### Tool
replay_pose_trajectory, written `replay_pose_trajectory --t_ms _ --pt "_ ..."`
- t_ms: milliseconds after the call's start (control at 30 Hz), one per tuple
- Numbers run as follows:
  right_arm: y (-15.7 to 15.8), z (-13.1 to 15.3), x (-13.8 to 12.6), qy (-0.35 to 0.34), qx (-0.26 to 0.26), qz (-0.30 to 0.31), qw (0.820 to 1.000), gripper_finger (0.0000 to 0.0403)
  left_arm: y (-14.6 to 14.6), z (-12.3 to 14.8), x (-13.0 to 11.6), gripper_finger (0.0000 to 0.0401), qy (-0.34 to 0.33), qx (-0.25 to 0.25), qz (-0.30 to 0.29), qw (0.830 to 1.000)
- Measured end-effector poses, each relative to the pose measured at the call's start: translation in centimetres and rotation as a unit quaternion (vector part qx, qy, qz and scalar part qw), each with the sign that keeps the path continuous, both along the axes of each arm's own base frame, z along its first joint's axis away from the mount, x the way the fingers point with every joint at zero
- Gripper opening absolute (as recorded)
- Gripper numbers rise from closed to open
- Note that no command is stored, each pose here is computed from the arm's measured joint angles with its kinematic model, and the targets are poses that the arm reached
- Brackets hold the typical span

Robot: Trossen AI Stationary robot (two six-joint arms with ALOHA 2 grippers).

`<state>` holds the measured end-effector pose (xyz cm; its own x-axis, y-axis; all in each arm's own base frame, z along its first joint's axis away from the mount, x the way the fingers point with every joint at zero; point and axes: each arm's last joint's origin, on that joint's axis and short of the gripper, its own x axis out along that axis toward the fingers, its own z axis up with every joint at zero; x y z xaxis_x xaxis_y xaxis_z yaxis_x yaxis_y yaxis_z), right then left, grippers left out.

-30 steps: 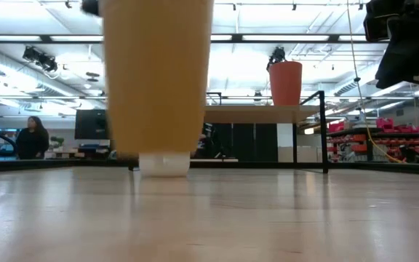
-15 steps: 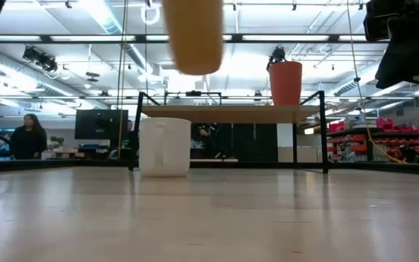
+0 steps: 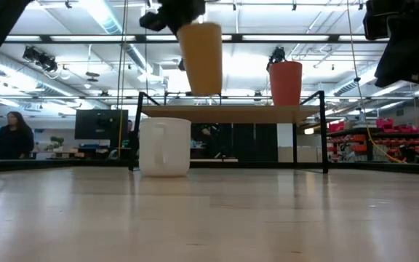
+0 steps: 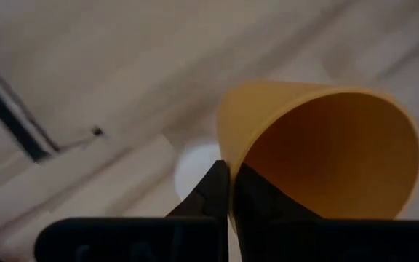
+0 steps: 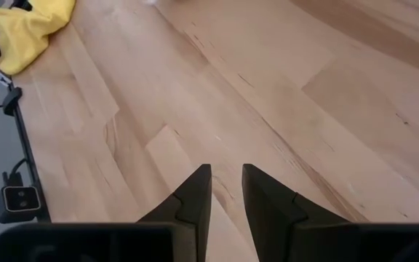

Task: Stack small to large cups/mugs on shelf
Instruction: Put the yellow cup on the shelf

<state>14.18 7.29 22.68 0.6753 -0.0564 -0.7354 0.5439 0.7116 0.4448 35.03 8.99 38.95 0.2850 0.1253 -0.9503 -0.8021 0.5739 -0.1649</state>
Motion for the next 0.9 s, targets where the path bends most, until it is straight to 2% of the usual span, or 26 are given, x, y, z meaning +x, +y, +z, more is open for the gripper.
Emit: replay_pose_trajectory --t_ms 300,667,767,900 --pt "0.2 0.3 0.3 -0.022 0.014 -0.001 1.0 0.0087 5.5 2.9 -3.1 0.0011 -0.055 0.027 0.091 0.994" --pt "0.2 0.3 0.4 -0.025 0.021 -0.009 0.999 0.0087 8.3 3.4 -5.1 0.0011 -0.052 0.043 0.146 0.987" --pt "0.2 0.3 0.4 -0.025 0.028 -0.015 0.999 0.0087 9.0 3.4 -5.4 0.0011 -0.055 0.036 0.155 0.986" --pt "0.2 0.3 0.4 -0.026 0.041 -0.026 0.998 0.0087 9.6 3.4 -5.8 0.0011 -0.07 0.001 0.158 0.985"
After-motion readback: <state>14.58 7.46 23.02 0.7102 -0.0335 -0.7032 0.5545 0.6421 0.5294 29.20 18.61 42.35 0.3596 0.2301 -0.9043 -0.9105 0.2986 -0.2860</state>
